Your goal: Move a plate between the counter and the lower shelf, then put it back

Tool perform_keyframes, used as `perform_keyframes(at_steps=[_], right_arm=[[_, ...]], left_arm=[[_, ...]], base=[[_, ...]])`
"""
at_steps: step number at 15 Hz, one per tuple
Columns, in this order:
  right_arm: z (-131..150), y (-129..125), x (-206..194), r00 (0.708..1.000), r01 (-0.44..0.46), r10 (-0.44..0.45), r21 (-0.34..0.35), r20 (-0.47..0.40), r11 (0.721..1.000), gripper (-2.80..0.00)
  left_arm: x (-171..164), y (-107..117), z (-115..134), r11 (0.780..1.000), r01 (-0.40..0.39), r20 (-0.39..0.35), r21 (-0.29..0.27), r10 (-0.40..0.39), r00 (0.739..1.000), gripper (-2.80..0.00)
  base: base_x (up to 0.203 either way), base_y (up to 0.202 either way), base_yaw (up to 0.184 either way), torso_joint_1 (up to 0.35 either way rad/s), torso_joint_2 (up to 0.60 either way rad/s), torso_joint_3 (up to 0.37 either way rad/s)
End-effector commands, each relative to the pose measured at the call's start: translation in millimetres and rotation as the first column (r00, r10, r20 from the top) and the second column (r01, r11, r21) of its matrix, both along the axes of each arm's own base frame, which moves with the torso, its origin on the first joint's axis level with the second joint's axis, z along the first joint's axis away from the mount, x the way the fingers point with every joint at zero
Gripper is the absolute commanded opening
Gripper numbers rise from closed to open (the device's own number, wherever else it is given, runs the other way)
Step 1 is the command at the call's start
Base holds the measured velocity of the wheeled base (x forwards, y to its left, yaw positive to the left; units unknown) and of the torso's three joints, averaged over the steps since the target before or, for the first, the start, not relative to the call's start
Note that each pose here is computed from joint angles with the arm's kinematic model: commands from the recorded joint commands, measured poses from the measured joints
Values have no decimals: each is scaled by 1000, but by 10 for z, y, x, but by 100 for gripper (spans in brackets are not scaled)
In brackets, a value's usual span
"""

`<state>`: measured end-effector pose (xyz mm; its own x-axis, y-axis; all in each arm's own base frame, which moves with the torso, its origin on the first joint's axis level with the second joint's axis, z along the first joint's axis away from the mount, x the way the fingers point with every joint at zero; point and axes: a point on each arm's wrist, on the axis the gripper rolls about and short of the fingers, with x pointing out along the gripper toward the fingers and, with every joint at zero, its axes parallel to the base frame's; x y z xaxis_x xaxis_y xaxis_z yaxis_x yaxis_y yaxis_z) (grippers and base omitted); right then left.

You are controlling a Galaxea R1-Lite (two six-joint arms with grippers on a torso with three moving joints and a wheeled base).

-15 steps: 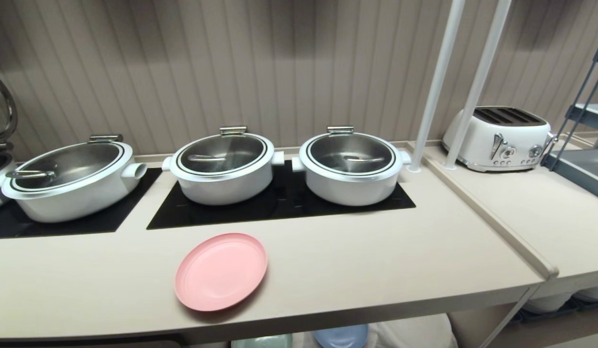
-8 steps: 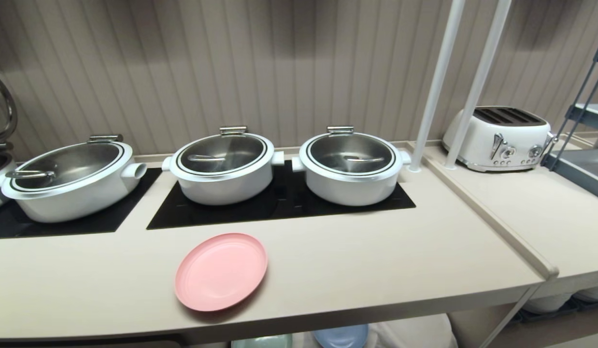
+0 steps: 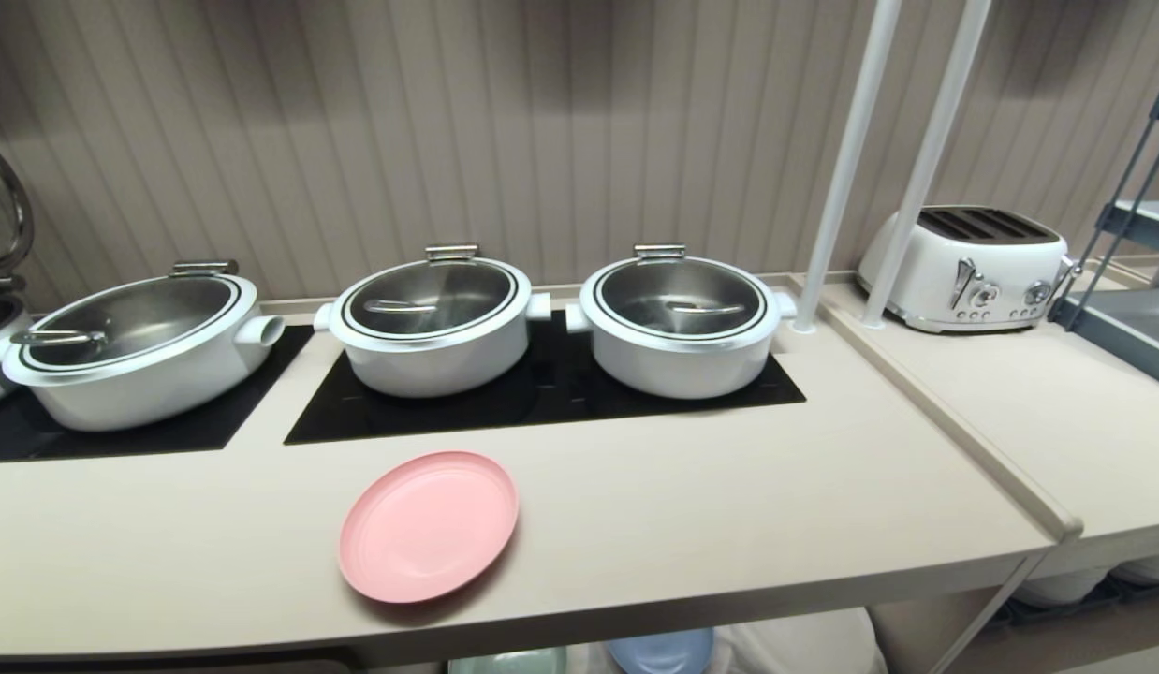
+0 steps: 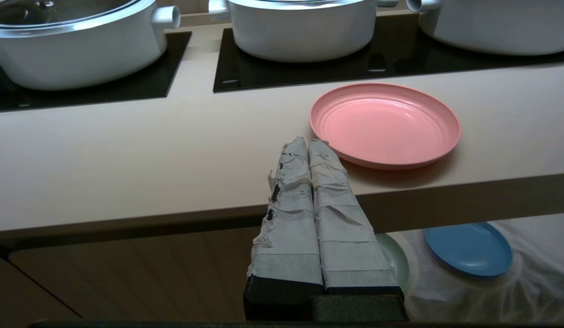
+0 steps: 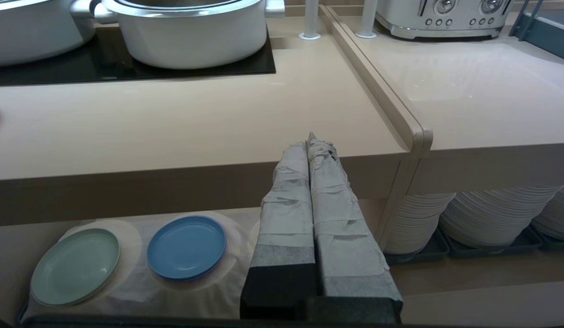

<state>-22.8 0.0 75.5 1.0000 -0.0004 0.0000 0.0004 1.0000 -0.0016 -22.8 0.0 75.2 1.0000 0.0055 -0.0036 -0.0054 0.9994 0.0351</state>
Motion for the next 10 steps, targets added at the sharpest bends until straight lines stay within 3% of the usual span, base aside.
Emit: perform_keyframes(at_steps=[1, 10], right_arm=[[0, 0, 0, 1000, 3, -3, 0, 0, 1000, -280], [0, 0, 0, 1000, 1, -1, 0, 0, 1000, -280]], left_arm=[[0, 0, 0, 1000, -1, 1, 0, 1, 1000, -280], [0, 0, 0, 1000, -1, 1, 0, 1, 1000, -280]], base=[[0, 0, 0, 0, 0, 0], [0, 0, 0, 0, 0, 0]])
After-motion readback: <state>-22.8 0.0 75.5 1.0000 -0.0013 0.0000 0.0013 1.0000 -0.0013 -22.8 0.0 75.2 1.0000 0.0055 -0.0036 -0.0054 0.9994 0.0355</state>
